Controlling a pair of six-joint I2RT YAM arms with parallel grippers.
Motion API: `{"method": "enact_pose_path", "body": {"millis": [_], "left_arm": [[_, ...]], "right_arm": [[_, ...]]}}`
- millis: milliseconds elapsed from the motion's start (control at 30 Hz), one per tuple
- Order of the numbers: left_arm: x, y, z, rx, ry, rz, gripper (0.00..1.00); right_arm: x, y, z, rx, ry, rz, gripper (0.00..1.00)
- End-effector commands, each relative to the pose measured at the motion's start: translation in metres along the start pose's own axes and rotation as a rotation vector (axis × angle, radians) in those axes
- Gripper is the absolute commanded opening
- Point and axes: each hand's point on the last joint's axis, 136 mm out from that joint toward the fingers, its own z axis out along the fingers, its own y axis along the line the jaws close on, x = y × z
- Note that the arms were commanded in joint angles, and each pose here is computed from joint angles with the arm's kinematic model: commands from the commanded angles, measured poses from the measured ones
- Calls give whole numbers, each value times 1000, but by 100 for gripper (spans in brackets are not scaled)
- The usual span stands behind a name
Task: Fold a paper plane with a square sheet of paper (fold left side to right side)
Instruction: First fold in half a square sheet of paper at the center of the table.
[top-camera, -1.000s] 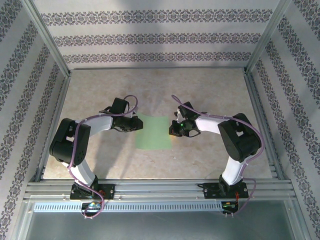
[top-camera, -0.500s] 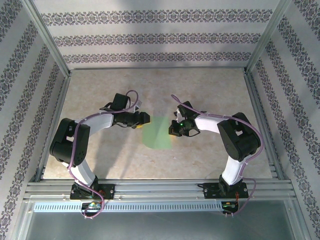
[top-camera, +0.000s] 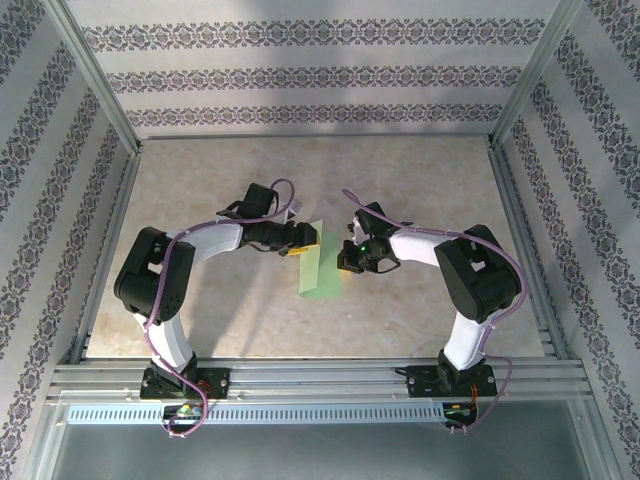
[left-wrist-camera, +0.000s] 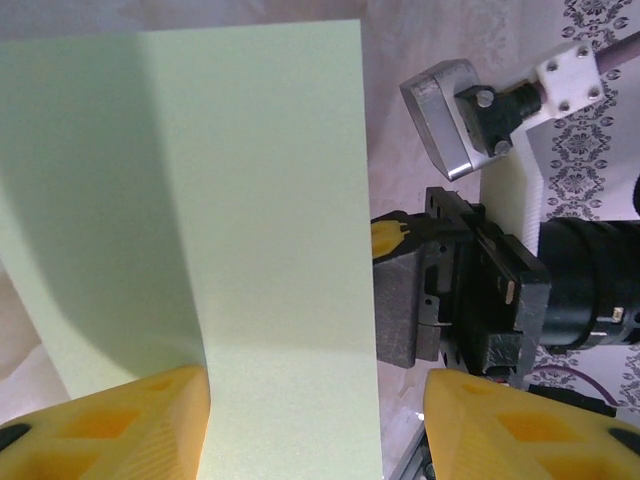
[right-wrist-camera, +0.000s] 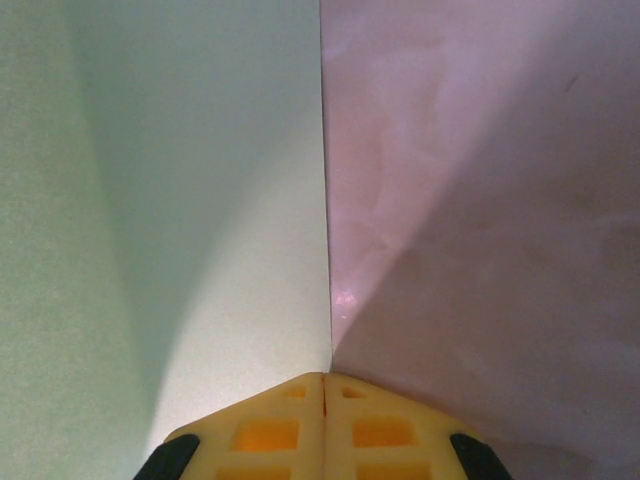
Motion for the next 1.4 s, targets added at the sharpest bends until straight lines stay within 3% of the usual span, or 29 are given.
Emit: {"method": "enact_pose_path", "body": {"millis": [0, 267, 633, 1000, 1200, 1367], "left_arm": [[-10, -7, 6, 12, -15, 21, 58], [-5, 5, 17, -38, 5, 23, 50], [-2, 11, 21, -60, 18, 29, 17], [-1, 23, 24, -103, 12, 13, 9], [-5, 26, 24, -112, -8, 0, 6], [-6, 25, 24, -110, -15, -4, 4]], "right_arm": [[9, -11, 17, 39, 20, -5, 0], [6, -2, 15, -1, 6, -15, 0], [3, 8, 8, -32, -18, -17, 0], [-4, 18, -9, -54, -67, -30, 0], [-14, 18, -40, -119, -149, -37, 23], [-17, 42, -53, -351, -136, -38, 42]]}}
